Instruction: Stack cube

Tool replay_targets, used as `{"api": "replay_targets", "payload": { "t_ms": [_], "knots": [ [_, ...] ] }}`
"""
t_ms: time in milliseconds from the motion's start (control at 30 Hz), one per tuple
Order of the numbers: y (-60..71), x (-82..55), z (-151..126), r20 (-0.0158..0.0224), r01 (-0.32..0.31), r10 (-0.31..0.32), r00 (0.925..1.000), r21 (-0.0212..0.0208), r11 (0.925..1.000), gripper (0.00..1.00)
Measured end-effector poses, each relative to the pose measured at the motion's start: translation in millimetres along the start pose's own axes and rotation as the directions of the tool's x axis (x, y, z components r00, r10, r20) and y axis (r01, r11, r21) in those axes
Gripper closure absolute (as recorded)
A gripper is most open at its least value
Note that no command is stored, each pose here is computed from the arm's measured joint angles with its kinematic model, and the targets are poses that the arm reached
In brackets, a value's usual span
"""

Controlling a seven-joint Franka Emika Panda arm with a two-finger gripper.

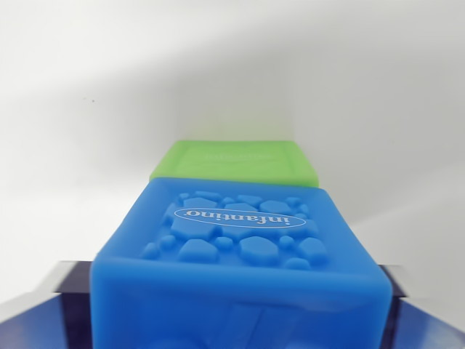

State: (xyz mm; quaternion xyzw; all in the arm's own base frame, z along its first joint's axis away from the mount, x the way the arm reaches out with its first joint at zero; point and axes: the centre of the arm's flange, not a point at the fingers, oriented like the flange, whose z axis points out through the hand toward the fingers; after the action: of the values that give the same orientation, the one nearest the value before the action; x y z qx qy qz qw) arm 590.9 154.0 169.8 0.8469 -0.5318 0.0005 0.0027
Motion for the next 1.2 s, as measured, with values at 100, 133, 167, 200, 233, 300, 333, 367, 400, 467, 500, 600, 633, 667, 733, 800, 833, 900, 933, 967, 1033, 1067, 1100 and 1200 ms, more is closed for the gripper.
{"api": "replay_targets", "payload": {
  "t_ms": [100, 133, 167, 200, 233, 300, 333, 367, 400, 467, 500, 600, 633, 667, 733, 800, 833, 900, 933, 967, 1033, 1067, 1100, 1200],
  "knots": [
    [0.0, 0.0, 0, 0.0000, 0.000, 0.000, 1.0000, -0.0002, 1.0000, 0.00],
    [0.0, 0.0, 0, 0.0000, 0.000, 0.000, 1.0000, -0.0002, 1.0000, 0.00],
    [0.0, 0.0, 0, 0.0000, 0.000, 0.000, 1.0000, -0.0001, 1.0000, 0.00],
    [0.0, 0.0, 0, 0.0000, 0.000, 0.000, 1.0000, -0.0001, 1.0000, 0.00],
    [0.0, 0.0, 0, 0.0000, 0.000, 0.000, 1.0000, -0.0001, 1.0000, 0.00],
    [0.0, 0.0, 0, 0.0000, 0.000, 0.000, 1.0000, 0.0000, 1.0000, 0.00],
    [-0.1, 0.0, 0, 0.0000, 0.000, 0.000, 1.0000, 0.0000, 1.0000, 0.00],
    [-0.1, 0.0, 0, 0.0000, 0.000, 0.000, 1.0000, 0.0000, 1.0000, 0.00],
    [-0.1, 0.0, 0, 0.0000, 0.000, 0.000, 1.0000, 0.0000, 1.0000, 0.00],
    [-0.1, 0.0, 0, 0.0000, 0.000, 0.000, 1.0000, 0.0000, 1.0000, 0.00],
    [-0.1, 0.0, 0, 0.0000, 0.000, 0.000, 1.0000, 0.0000, 1.0000, 0.00],
    [-0.1, -0.1, 0, 0.0000, 0.000, 0.000, 1.0000, 0.0000, 1.0000, 0.00],
    [-0.1, -0.1, 0, 0.0000, 0.000, 0.000, 1.0000, 0.0000, 1.0000, 0.00],
    [-0.1, -0.1, 0, 0.0000, 0.000, 0.000, 1.0000, 0.0000, 1.0000, 0.00],
    [-0.1, -0.1, 0, 0.0000, 0.000, 0.000, 1.0000, 0.0001, 1.0000, 0.00],
    [-0.2, -0.1, -1, 0.0001, 0.000, 0.000, 1.0000, 0.0007, 1.0000, 0.00],
    [-0.4, -0.1, -2, 0.0001, 0.000, 0.000, 1.0000, 0.0013, 1.0000, 0.00],
    [-0.6, 0.0, -5, 0.0003, 0.000, 0.000, 1.0000, 0.0029, 1.0000, 0.00],
    [-0.7, 0.1, -7, 0.0004, 0.000, 0.000, 1.0000, 0.0034, 1.0000, 0.00],
    [-0.8, 0.1, -9, 0.0007, 0.000, 0.000, 1.0000, 0.0037, 1.0000, 0.00],
    [-0.9, 0.1, -13, 0.0014, 0.000, 0.000, 1.0000, 0.0038, 1.0000, 0.00],
    [-0.9, 0.1, -16, 0.0016, 0.000, 0.000, 1.0000, 0.0040, 1.0000, 0.00],
    [-0.9, 0.1, -17, 0.0018, -0.001, 0.001, 1.0000, 0.0041, 1.0000, 0.00],
    [-1.1, 0.2, -25, 0.0023, -0.001, 0.001, 1.0000, 0.0045, 1.0000, 0.00]
  ]
}}
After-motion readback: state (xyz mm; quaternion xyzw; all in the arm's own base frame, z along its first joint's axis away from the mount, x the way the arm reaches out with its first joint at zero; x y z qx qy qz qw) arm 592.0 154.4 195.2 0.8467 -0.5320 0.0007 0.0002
